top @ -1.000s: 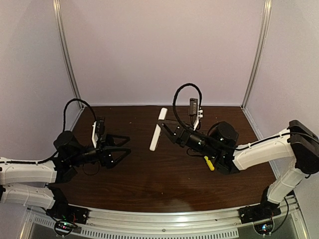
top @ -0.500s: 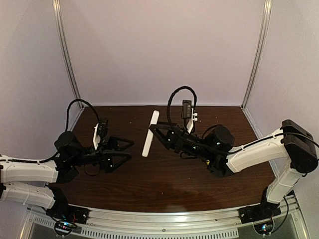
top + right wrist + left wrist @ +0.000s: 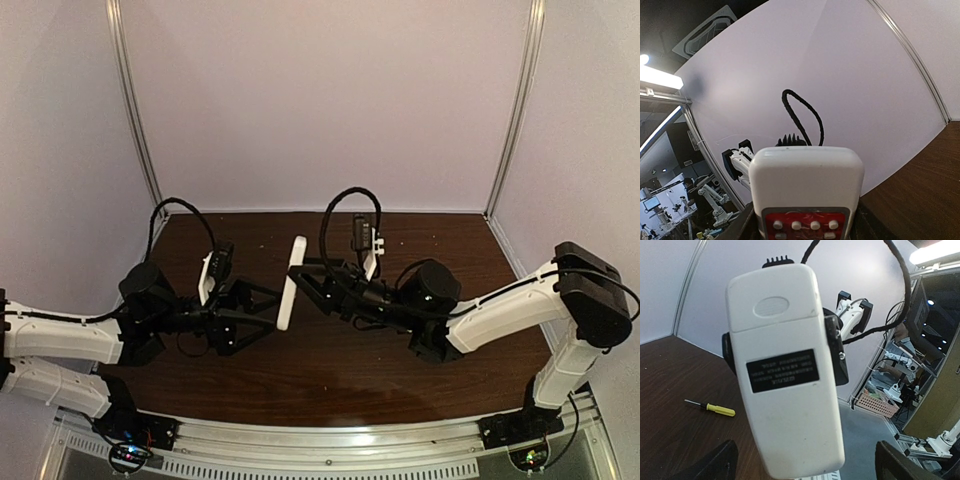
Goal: Unload the batteries from the remote control
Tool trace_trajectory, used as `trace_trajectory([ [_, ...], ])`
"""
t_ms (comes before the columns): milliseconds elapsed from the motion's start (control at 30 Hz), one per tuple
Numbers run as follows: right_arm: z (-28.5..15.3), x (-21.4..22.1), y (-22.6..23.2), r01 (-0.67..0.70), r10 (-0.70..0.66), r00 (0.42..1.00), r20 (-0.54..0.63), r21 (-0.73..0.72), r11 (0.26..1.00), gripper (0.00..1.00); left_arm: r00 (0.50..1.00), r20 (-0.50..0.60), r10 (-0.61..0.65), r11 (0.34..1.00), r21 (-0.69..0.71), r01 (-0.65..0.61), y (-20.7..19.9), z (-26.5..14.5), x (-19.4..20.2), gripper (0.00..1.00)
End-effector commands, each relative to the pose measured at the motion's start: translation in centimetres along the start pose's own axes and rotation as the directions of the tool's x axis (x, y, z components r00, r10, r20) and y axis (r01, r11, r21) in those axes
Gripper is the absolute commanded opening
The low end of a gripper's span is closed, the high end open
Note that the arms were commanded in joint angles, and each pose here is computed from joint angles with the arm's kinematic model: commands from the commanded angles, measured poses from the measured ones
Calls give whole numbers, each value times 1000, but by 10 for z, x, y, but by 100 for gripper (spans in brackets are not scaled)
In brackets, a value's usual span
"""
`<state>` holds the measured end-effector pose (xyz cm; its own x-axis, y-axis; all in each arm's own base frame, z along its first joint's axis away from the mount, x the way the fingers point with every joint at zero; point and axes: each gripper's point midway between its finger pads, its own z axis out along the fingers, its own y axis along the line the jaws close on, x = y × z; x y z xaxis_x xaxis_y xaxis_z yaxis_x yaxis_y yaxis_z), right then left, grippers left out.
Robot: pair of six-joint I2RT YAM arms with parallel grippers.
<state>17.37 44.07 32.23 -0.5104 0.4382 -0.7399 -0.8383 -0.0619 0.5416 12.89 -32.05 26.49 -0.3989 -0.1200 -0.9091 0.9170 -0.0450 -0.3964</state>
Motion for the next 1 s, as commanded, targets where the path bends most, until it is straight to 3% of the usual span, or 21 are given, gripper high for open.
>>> trace_trajectory([
  [0,8,-18,24,32,-25,997,78,-95,995,35,999,24,40,999,34,-41,-7,5,-12,97],
  [267,12,-12,24,28,-21,997,71,-104,994,34,999,23,45,997,54,-47,-11,8,-10,96],
  [967,14,-4,27,32,-25,998,64,-115,993,33,999,15,39,998,41,-39,-5,12,-5,61],
])
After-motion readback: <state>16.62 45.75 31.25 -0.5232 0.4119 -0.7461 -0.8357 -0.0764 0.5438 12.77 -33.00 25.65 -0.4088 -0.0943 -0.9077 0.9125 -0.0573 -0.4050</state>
